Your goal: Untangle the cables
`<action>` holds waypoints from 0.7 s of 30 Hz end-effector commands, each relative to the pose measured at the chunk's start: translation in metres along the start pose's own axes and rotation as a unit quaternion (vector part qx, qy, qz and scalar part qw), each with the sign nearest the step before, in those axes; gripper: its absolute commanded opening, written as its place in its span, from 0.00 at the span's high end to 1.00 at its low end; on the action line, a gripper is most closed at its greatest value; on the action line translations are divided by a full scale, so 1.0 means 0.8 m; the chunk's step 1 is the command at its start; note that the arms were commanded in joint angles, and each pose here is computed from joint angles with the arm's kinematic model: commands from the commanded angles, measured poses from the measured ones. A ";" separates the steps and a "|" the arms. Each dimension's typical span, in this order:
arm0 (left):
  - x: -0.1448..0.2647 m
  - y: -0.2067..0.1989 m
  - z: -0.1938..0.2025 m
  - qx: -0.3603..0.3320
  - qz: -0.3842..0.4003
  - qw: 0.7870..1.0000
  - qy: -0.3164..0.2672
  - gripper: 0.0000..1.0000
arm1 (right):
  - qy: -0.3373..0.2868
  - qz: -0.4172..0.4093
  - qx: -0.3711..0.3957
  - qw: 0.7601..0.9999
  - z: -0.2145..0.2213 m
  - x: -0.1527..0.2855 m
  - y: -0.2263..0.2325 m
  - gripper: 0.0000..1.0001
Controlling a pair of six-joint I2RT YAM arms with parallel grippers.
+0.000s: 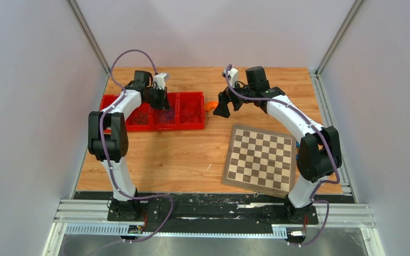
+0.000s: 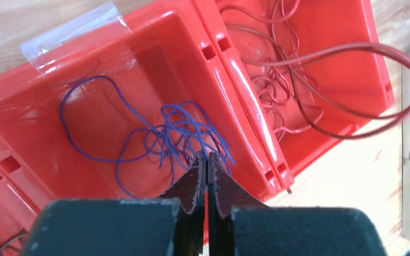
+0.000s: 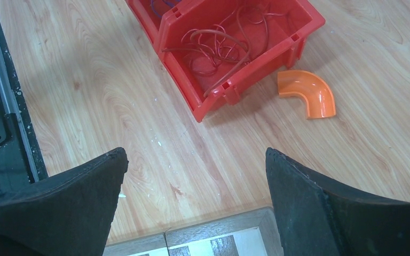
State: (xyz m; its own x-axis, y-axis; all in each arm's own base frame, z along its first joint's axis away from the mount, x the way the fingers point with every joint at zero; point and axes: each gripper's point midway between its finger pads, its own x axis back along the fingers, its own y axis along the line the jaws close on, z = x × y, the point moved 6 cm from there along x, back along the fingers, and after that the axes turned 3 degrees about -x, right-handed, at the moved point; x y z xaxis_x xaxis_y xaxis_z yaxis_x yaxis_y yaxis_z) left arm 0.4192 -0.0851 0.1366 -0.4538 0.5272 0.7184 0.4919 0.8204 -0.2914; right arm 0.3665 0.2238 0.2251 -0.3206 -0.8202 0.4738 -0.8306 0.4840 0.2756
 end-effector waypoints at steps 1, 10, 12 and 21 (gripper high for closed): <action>-0.014 0.004 -0.027 0.016 -0.009 0.997 -0.071 1.00 | -0.022 0.003 0.014 1.000 -0.017 0.012 0.002 0.00; -0.024 0.021 -0.032 0.037 -0.051 0.996 -0.065 1.00 | -0.019 0.008 0.012 1.000 -0.009 0.019 0.001 0.00; -0.026 0.021 -0.025 0.043 -0.056 0.996 -0.055 1.00 | -0.020 0.009 0.012 1.000 -0.009 0.019 0.000 0.00; -0.033 0.000 0.000 0.082 -0.010 0.995 -0.048 0.86 | -0.022 0.009 0.012 1.000 -0.012 0.021 0.000 0.00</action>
State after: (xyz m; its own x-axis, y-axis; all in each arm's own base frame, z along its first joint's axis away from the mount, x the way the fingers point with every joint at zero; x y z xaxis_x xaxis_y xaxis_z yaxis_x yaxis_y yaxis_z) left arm 0.4319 -0.0903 0.1082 -0.5247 0.4801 0.7030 0.3465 0.8747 -0.3388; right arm 0.3674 0.2146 0.2169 -0.3276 -0.8090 0.4880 -0.8143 0.5037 0.2883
